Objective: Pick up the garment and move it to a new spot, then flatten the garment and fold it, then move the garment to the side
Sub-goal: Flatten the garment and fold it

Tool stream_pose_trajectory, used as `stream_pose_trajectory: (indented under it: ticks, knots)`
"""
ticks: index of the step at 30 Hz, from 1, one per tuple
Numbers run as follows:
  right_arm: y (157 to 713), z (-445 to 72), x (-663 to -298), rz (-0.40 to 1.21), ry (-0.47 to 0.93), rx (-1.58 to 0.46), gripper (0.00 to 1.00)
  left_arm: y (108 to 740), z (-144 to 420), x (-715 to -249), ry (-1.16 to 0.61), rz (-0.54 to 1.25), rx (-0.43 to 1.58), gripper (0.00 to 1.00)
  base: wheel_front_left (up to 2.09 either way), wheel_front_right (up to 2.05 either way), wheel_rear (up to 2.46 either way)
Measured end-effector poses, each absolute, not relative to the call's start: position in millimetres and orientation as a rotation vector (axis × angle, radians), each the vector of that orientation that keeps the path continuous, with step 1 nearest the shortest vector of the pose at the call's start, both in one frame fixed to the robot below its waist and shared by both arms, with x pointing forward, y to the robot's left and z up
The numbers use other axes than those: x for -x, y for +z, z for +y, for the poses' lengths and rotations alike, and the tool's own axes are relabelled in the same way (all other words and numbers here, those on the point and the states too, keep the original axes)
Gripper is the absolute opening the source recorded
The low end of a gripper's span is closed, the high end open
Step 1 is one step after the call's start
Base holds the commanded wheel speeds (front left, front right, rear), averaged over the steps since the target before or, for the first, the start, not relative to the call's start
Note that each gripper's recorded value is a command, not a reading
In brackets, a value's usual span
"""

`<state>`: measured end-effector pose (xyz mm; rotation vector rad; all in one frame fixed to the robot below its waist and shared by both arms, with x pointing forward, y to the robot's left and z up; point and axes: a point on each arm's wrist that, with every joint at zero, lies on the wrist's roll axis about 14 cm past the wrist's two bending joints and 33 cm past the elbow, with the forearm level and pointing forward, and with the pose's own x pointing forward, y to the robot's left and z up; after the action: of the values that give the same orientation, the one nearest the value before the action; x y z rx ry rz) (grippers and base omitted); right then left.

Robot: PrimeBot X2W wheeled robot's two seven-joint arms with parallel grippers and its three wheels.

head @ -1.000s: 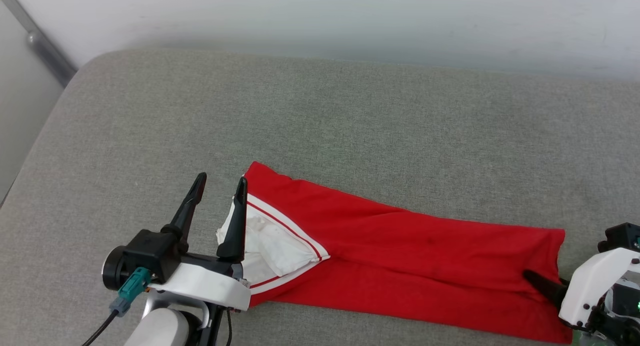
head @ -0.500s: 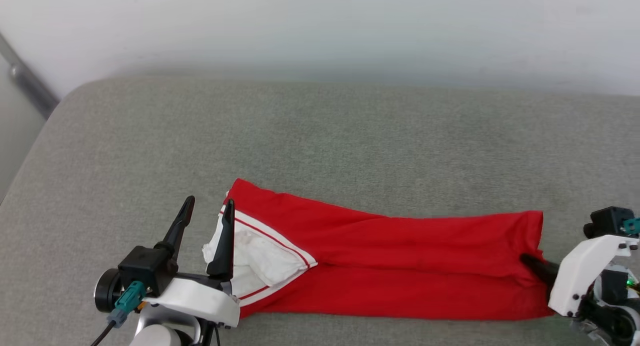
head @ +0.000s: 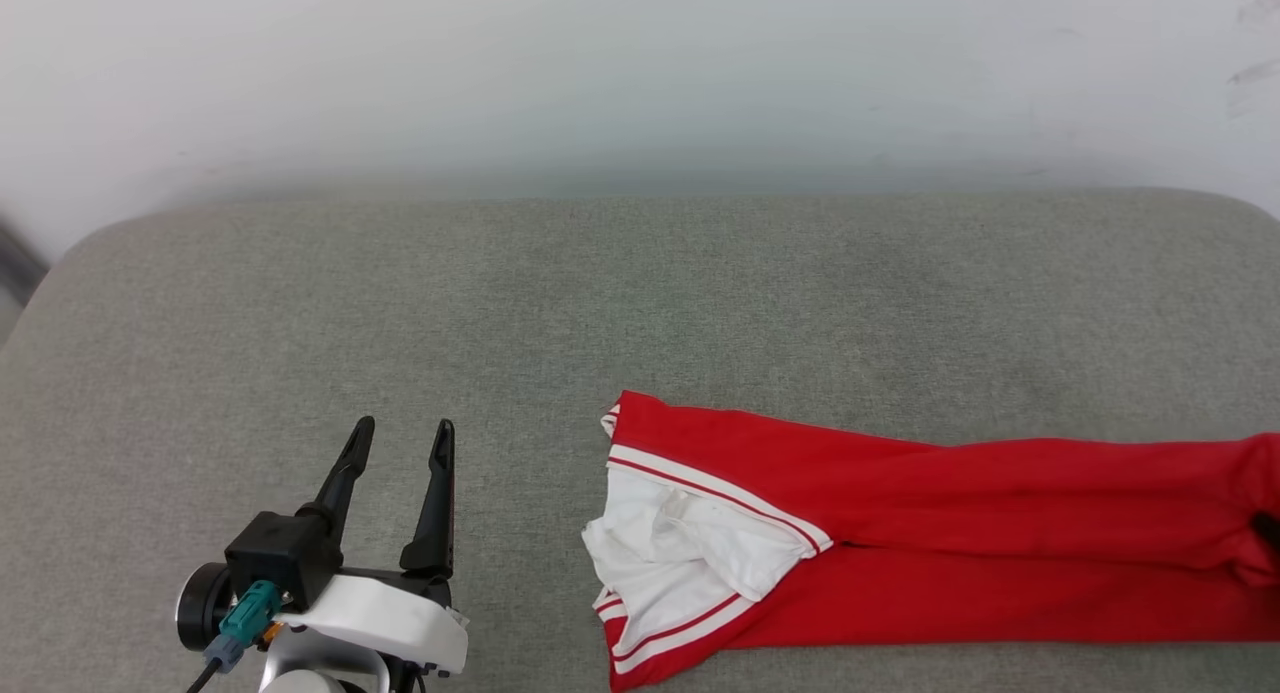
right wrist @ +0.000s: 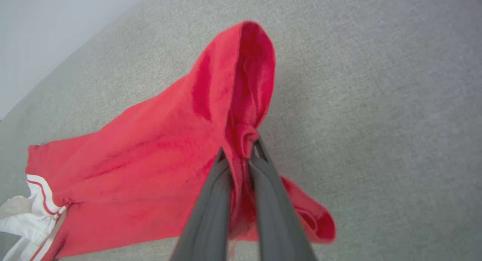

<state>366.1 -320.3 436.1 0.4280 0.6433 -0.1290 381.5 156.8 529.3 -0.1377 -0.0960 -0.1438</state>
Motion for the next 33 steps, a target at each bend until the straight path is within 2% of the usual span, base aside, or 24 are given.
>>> stream_pose_trajectory:
  ticks: [1,4,7,19,27,33]
  knots:
    - [436,-326,-364,0.641,-0.147,-0.452,0.0,529,156,-382,-0.145,-0.096,0.138,1.0,0.0,0.0,0.0]
    - [433,-325,-359,0.647,-0.16,-0.546,0.0,529,155,-382,-0.145,-0.095,0.139,1.0,0.0,0.0,0.0]
    - [432,-303,-361,0.645,-0.115,-0.659,0.0,530,154,-382,-0.147,-0.093,0.137,1.0,0.0,0.0,0.0]
    - [459,-146,-380,0.686,0.324,-1.136,0.0,532,163,-374,-0.128,-0.098,0.133,1.0,0.0,0.0,0.0]
    - [469,-56,-391,0.797,0.557,-1.144,0.0,536,174,-368,-0.093,-0.107,0.133,1.0,0.0,0.0,0.0]
    - [446,9,-382,0.911,0.639,-1.037,0.0,532,186,-363,-0.051,-0.099,0.137,1.0,0.0,0.0,0.0]
